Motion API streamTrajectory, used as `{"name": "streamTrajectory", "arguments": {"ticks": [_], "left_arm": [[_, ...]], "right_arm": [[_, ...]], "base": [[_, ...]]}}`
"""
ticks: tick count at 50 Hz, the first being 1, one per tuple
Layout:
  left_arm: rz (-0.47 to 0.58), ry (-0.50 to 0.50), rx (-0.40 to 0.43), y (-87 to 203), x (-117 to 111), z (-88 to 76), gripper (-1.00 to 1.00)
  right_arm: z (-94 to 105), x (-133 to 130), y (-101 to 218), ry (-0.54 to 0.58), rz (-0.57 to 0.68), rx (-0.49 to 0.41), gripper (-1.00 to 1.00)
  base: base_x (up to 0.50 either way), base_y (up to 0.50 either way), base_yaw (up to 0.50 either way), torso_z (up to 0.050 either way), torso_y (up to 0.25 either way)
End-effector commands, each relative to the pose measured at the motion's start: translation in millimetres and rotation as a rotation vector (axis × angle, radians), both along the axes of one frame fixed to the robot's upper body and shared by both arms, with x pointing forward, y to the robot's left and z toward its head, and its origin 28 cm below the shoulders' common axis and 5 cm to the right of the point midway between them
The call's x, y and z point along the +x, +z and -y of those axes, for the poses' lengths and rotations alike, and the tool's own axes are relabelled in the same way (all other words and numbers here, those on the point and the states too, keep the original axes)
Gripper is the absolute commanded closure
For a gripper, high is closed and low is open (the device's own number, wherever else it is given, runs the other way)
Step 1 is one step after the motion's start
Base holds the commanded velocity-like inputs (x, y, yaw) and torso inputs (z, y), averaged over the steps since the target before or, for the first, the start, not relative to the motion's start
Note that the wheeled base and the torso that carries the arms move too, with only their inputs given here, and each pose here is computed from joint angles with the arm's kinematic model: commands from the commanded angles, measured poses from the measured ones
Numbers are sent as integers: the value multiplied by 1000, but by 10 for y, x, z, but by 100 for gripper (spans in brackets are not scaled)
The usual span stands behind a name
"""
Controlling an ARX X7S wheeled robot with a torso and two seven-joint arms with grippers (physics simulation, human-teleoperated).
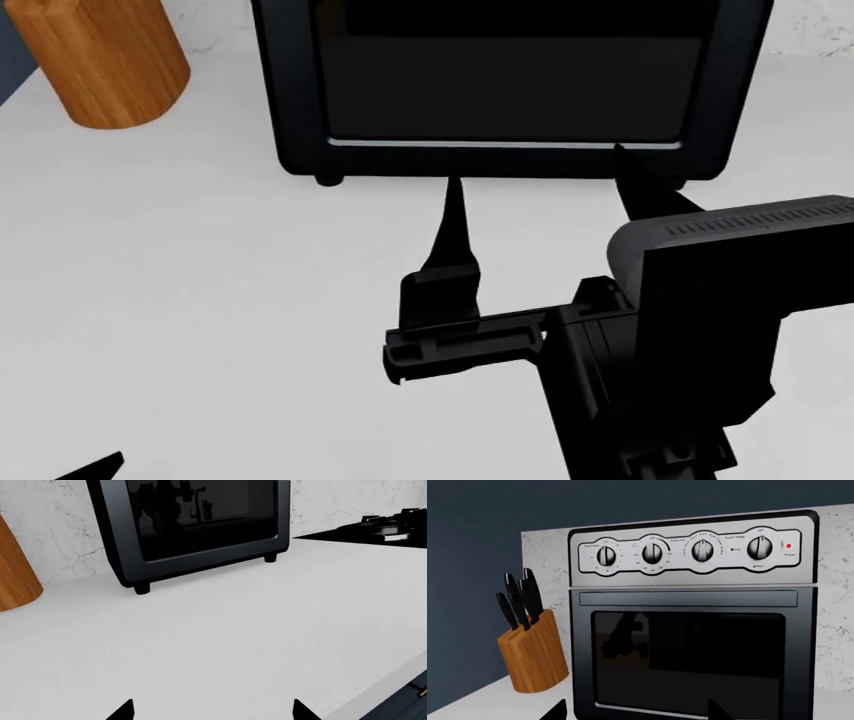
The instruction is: Decrease the toaster oven temperature.
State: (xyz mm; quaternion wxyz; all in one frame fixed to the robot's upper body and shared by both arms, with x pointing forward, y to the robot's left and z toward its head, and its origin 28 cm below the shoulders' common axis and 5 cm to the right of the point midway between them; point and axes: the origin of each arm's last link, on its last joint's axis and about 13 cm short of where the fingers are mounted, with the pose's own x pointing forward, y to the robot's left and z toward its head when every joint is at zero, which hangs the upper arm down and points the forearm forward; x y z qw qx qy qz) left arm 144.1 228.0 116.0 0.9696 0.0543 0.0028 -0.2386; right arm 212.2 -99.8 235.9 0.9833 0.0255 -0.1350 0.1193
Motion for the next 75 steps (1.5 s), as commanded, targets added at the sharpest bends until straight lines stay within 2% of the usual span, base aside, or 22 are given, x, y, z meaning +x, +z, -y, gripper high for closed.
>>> {"name": "streamTrajectory", "arguments": {"ticks": [1, 12, 26, 34, 42, 48, 49, 64, 70, 72, 75], "left_arm": [[-7, 13, 2, -40, 31, -16, -100], [-11, 9, 6, -45, 32, -8, -100], [-11, 9, 8, -44, 36, -8, -100], [-12, 11, 8, -43, 47, -8, -100], [-13, 2, 7, -48, 70, -1, -100], [-16, -5, 7, -59, 97, 1, -100], [-15, -3, 7, -60, 100, -2, -100], [-14, -7, 14, -50, 191, -15, -100], [-17, -11, 14, -3, 293, -18, -100], [-15, -15, 17, 55, 408, -16, -100], [-14, -17, 26, 87, 434, -17, -100]], "right_arm": [[-1, 2, 6, 7, 5, 14, -100], [-6, 20, 8, 9, -3, 9, -100], [2, 12, -9, 6, -4, 10, -100], [-33, -93, 35, -36, -20, -17, -100], [-68, -164, 231, -108, -40, -53, -100], [-151, -107, 460, -123, -48, -67, -100], [-170, -94, 502, -95, -43, -67, -100], [-430, 115, 743, -138, -18, -88, -100], [-590, 279, 819, -141, -38, -101, -100], [-663, 322, 881, -130, -37, -101, -100], [-671, 350, 970, -132, -30, -84, -100]], "base": [[312, -39, 0, 0, 0], [28, -3, 0, 0, 0], [387, 0, 0, 0, 1], [0, 0, 0, 0, 0], [0, 0, 0, 0, 0], [0, 0, 0, 0, 0], [0, 0, 0, 0, 0], [0, 0, 0, 0, 0], [0, 0, 0, 0, 0], [0, 0, 0, 0, 0], [0, 0, 0, 0, 0]]}}
